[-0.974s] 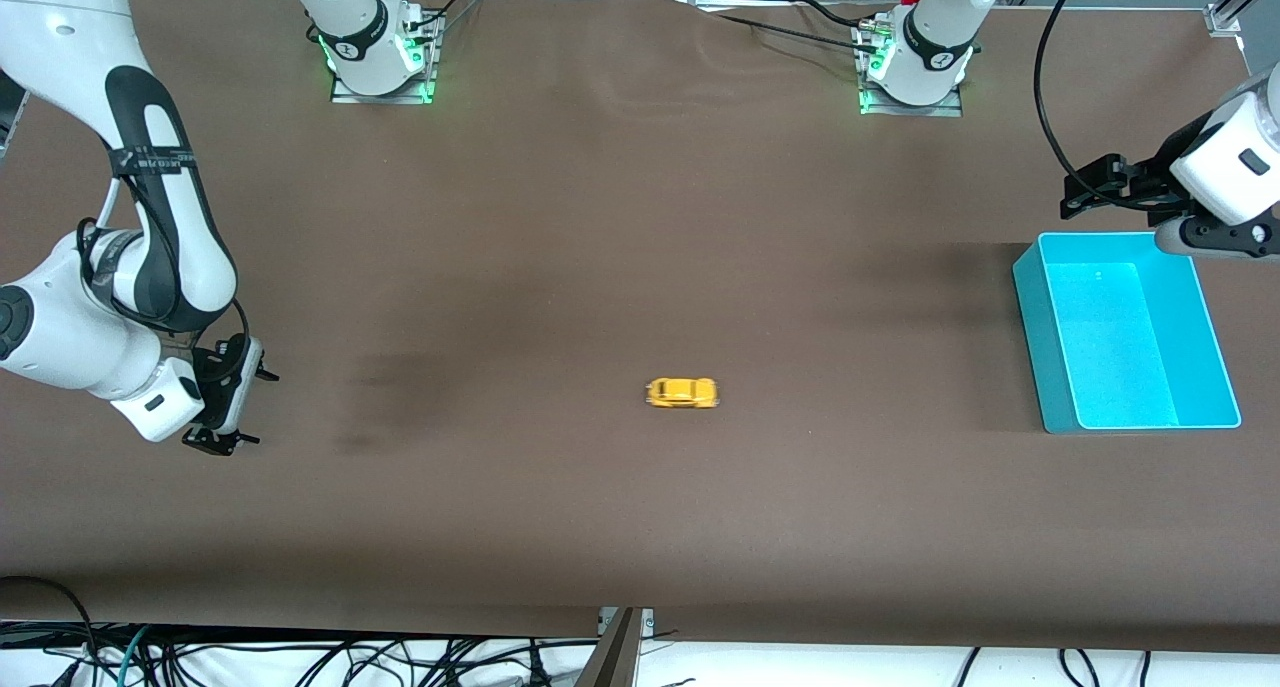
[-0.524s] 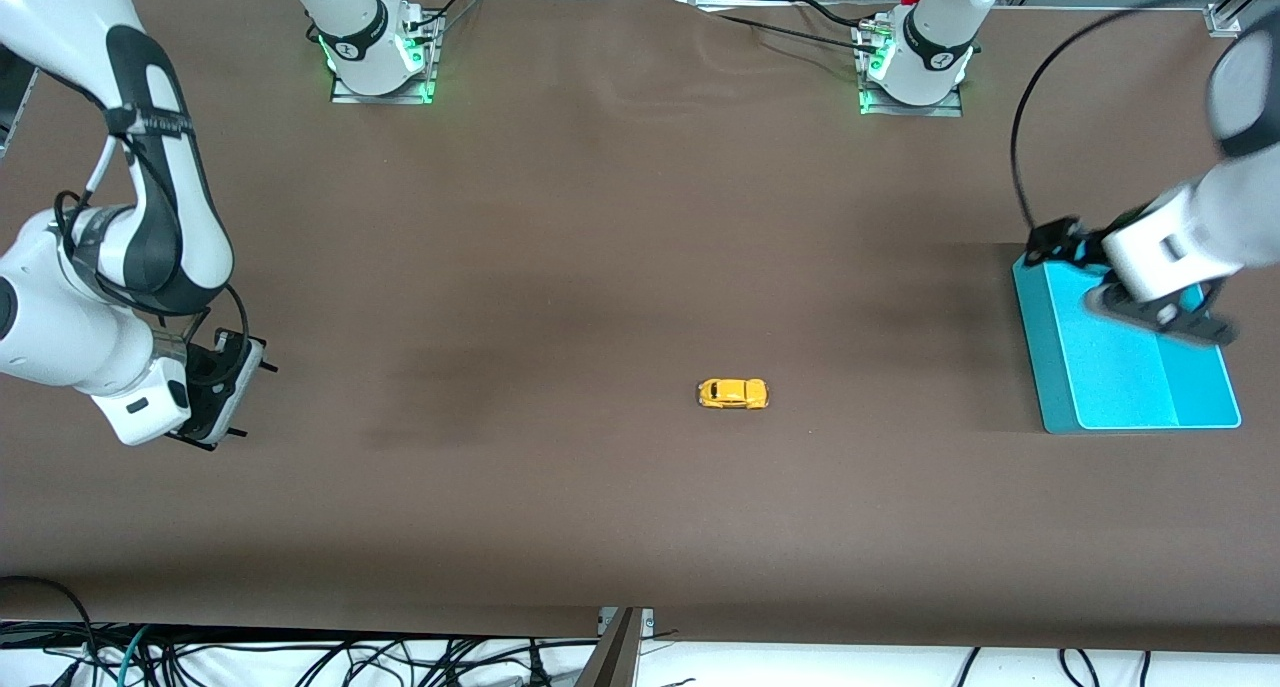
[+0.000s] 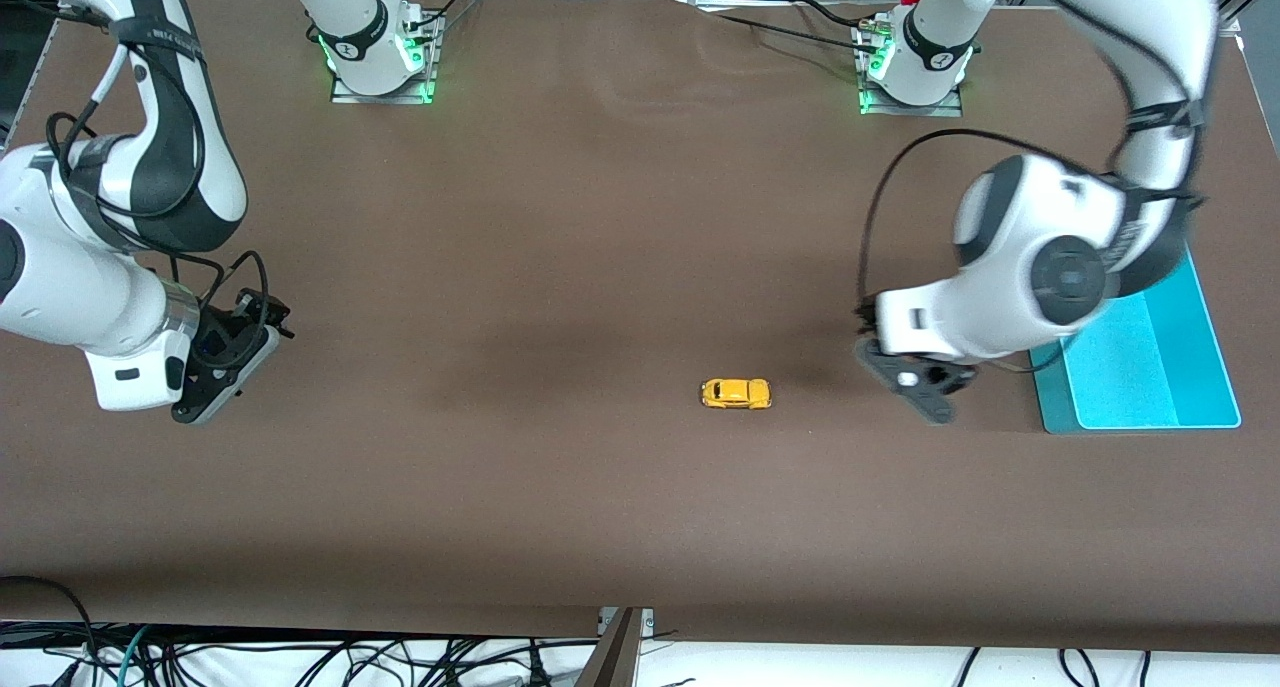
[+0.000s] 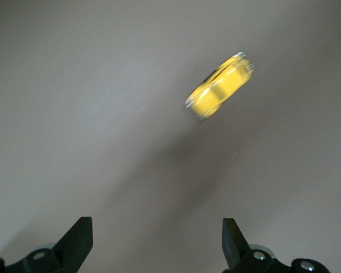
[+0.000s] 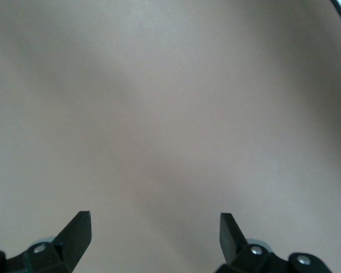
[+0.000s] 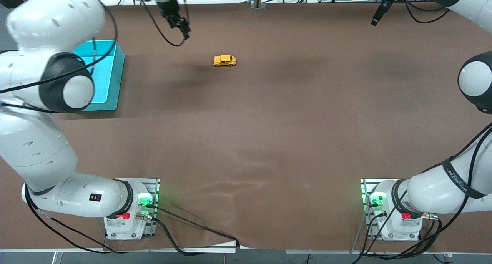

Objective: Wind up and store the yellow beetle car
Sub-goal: 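Reach the left gripper to the car while the right gripper withdraws, then grasp the yellow car with the left gripper and lift it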

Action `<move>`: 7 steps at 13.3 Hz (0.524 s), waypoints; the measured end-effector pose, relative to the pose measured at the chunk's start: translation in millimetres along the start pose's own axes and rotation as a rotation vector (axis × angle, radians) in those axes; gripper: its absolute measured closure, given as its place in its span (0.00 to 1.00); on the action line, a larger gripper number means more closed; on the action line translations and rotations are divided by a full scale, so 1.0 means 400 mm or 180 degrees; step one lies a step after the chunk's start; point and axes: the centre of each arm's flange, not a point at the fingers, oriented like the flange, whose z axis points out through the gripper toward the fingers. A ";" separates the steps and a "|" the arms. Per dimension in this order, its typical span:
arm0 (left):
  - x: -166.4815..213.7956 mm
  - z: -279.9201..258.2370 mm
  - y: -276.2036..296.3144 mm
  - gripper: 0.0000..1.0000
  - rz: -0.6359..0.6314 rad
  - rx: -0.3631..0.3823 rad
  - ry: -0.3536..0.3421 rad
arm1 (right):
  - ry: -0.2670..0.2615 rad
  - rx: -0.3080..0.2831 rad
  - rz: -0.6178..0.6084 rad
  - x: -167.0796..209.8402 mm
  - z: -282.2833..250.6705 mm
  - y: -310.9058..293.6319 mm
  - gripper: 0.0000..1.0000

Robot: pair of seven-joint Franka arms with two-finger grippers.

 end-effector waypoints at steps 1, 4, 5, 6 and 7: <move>0.057 0.030 0.041 0.00 0.0205 0.0009 0.0046 | -0.0044 0.0037 0.0214 -0.006 -0.037 -0.006 0.00; 0.172 0.130 0.058 0.00 0.0838 0.0102 0.0302 | -0.0074 0.0052 0.0648 -0.016 -0.118 -0.028 0.00; 0.189 0.174 0.042 0.00 0.1054 0.0145 0.0373 | -0.0083 0.0055 0.0697 -0.016 -0.137 -0.041 0.00; 0.198 0.221 0.026 0.00 0.1270 0.0180 0.0411 | -0.0084 0.0052 0.0711 -0.015 -0.152 -0.056 0.00; 0.203 0.271 0.014 0.00 0.1474 0.0203 0.0428 | -0.0070 0.0032 0.0762 -0.012 -0.169 -0.070 0.00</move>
